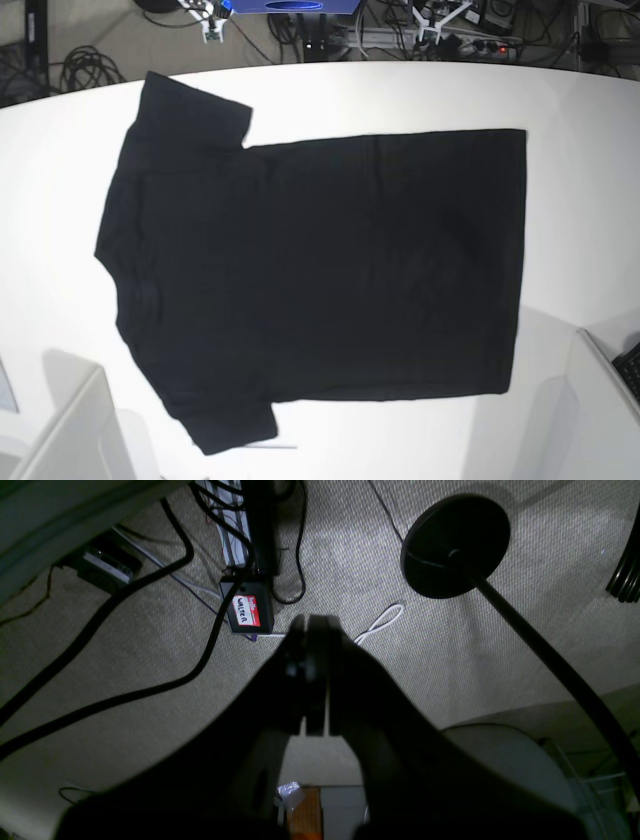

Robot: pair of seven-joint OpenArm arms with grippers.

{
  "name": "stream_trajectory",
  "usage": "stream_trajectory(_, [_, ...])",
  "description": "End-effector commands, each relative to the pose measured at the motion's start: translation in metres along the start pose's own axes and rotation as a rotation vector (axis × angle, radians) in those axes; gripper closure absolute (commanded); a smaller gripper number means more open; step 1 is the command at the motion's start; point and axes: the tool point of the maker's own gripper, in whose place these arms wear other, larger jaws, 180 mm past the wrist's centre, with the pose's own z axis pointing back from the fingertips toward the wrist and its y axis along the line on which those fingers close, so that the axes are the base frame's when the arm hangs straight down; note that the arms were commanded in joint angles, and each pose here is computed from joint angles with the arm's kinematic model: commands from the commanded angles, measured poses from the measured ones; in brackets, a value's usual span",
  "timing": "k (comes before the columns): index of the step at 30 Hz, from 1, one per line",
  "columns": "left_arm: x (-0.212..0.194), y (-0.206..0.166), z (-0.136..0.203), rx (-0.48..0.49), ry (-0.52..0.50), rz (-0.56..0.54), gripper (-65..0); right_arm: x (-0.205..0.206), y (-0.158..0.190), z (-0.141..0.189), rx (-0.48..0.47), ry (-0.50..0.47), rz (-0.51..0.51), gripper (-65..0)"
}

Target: Fold the T-shirt properly

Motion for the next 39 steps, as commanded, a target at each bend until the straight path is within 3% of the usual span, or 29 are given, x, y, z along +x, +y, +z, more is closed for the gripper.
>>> stream_trajectory(1, [-0.007,0.001,0.001,0.005,0.009,-0.001,0.0,0.002,-0.002,0.000,-0.006,-0.017,-0.002,0.0])
stream_trajectory(18, [-0.016,0.005,0.003,0.018,0.015,0.057,0.0,-0.001,-0.017,0.002,-0.028,-0.031,-0.004,0.0])
stream_trajectory(23, [-0.013,0.019,0.016,0.035,-0.083,0.030,0.0,0.000,-0.020,0.012,-0.033,-0.107,-0.009,0.0])
stream_trajectory(29, [-0.005,0.046,0.052,0.063,-0.230,-0.026,0.0,-0.018,-0.053,0.030,-0.100,-0.106,-0.128,0.0])
stream_trajectory(36, [-0.008,0.065,0.084,0.083,-0.292,-0.067,0.0,-0.011,-0.080,0.074,-0.164,-0.194,-0.168,0.0])
stream_trajectory(39, [-0.006,0.090,0.102,0.148,-0.324,-0.030,0.0,-0.004,-0.091,0.096,-0.198,-0.231,-0.218,0.0])
